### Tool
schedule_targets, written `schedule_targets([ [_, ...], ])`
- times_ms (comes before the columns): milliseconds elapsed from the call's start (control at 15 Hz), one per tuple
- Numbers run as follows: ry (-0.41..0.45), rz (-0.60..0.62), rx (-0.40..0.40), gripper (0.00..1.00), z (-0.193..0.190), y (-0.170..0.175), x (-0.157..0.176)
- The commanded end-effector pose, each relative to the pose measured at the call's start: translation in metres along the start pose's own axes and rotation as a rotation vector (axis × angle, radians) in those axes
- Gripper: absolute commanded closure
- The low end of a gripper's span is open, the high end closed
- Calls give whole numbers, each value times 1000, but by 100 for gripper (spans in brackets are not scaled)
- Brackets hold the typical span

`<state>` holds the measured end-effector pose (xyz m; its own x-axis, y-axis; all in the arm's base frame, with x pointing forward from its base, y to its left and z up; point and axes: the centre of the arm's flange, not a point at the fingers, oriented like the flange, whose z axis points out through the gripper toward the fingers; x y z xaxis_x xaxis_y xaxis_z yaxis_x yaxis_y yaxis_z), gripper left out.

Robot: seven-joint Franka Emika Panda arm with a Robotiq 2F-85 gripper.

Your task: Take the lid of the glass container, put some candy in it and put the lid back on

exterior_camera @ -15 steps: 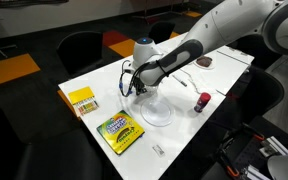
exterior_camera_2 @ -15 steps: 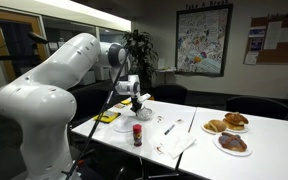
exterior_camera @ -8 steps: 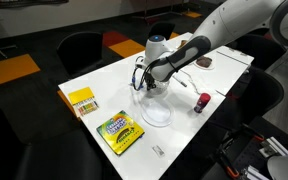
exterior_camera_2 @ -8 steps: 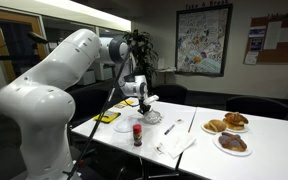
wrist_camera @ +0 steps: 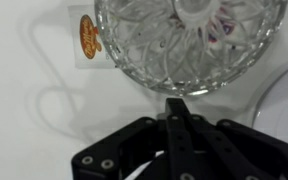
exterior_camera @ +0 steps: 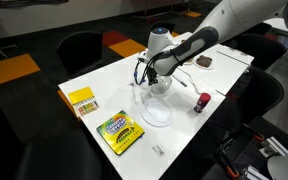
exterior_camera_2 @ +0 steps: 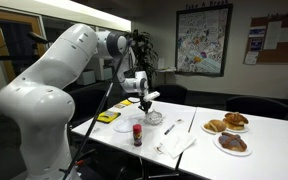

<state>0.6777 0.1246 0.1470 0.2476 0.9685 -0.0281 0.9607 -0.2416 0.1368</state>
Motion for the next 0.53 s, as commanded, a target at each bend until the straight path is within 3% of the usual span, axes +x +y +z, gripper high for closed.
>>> schedule_targets([
  [0, -11, 3, 16, 100, -36, -8, 0],
  [200, -8, 7, 32, 100, -57, -8, 7],
  [267, -9, 9, 31, 74, -66, -8, 10],
  [333, -7, 7, 32, 72, -73, -8, 11],
  [467, -8, 11, 28, 59, -89, -8, 15],
])
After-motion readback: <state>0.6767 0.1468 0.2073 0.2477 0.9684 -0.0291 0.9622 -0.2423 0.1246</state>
